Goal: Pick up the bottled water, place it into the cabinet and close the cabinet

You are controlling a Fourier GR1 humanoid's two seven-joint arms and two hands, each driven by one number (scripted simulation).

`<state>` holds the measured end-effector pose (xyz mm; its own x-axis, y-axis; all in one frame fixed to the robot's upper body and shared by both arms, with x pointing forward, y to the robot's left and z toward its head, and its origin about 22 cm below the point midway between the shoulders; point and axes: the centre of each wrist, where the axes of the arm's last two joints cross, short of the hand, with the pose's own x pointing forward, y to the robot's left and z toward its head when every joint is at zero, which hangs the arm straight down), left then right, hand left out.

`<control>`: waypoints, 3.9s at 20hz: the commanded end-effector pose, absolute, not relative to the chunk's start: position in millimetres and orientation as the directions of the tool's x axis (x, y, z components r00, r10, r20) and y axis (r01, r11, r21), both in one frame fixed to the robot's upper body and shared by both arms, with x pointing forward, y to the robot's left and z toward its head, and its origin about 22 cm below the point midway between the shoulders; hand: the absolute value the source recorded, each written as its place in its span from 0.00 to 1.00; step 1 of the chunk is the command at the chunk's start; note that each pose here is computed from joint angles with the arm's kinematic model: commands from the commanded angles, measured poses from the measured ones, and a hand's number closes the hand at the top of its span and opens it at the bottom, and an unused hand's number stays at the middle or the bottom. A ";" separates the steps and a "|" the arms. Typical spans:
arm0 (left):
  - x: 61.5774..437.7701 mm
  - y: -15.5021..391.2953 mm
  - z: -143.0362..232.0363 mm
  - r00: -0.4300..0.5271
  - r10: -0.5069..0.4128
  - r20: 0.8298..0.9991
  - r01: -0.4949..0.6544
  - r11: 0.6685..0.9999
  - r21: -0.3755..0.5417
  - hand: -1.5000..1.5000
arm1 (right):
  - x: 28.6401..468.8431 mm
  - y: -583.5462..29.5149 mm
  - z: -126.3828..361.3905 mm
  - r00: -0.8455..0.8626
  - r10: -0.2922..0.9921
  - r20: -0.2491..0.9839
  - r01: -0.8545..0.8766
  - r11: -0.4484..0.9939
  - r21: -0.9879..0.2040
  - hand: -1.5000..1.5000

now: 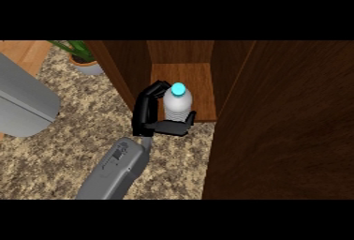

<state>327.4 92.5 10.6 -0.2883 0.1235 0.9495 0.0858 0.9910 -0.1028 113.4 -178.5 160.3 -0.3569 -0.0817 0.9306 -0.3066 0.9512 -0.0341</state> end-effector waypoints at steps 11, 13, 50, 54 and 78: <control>371.3 69.5 25.5 -0.170 0.072 0.983 -0.029 0.997 -0.078 1.00 | 113.2 -197.4 184.0 -0.403 -0.098 0.910 -0.294 0.956 -0.027 0.00; 375.0 72.7 18.6 -0.183 0.017 0.983 -0.087 0.996 -0.033 1.00 | 95.4 -192.7 178.9 -0.376 -0.094 0.922 -0.296 0.955 -0.023 0.00; 424.1 111.8 15.5 -0.205 -0.176 0.963 -0.250 0.960 0.123 0.00 | 108.0 -200.4 160.8 -0.409 -0.097 0.907 -0.328 0.943 -0.047 0.00; 426.1 98.7 23.4 -0.226 -0.230 0.947 -0.213 0.960 0.183 0.00 | 99.0 -199.7 166.5 -0.401 -0.097 0.911 -0.336 0.941 -0.048 0.00; 390.6 73.7 34.4 -0.274 0.255 0.927 0.213 0.956 -0.200 0.00 | 92.5 -204.4 175.8 -0.397 -0.053 0.916 -0.296 0.952 -0.073 0.00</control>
